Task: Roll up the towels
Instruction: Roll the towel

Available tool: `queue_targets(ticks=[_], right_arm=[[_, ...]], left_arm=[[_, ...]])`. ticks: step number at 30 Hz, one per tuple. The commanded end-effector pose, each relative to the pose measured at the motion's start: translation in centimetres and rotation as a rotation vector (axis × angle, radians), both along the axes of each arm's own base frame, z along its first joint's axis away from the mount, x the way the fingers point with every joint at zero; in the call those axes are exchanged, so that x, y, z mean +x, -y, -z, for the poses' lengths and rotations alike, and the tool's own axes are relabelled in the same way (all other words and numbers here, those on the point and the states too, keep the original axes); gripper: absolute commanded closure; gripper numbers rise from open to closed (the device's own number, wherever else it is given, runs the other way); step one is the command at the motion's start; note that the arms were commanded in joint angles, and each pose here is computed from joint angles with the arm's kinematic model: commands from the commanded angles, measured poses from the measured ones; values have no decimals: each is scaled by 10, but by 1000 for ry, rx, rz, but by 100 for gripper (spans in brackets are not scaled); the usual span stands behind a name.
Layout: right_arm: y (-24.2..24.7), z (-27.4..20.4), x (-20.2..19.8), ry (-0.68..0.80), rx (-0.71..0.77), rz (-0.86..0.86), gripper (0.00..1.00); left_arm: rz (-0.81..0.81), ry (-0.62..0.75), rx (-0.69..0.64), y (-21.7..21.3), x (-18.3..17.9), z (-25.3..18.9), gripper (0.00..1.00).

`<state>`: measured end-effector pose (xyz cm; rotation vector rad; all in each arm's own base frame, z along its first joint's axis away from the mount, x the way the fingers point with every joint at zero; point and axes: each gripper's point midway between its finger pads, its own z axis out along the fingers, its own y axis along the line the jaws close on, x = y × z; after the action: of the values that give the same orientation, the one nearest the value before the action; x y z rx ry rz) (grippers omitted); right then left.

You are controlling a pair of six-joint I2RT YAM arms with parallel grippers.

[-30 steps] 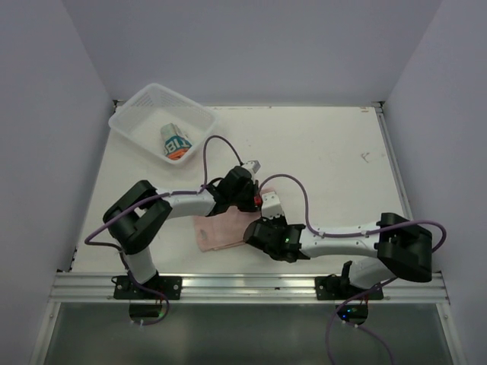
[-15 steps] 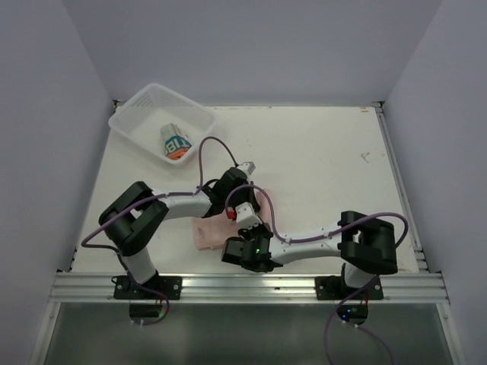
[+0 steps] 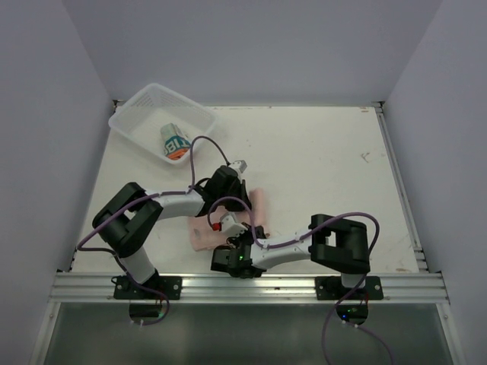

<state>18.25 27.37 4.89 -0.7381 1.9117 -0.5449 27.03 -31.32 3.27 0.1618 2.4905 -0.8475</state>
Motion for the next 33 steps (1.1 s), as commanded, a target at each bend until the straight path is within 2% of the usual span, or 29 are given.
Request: queue_targets(ticks=[1,22,33], right_arm=[[-17,-10,3,44,0,-23,100],[-37,35,-2,-50,2,-92,100],[-33,57,3,-107,42,-60,100]], left_arm=[[24,38,-26,2,2,-7,100],[10,28,19,-14,-6,4,100],[-17,55,89,-38,-3,-3,99]])
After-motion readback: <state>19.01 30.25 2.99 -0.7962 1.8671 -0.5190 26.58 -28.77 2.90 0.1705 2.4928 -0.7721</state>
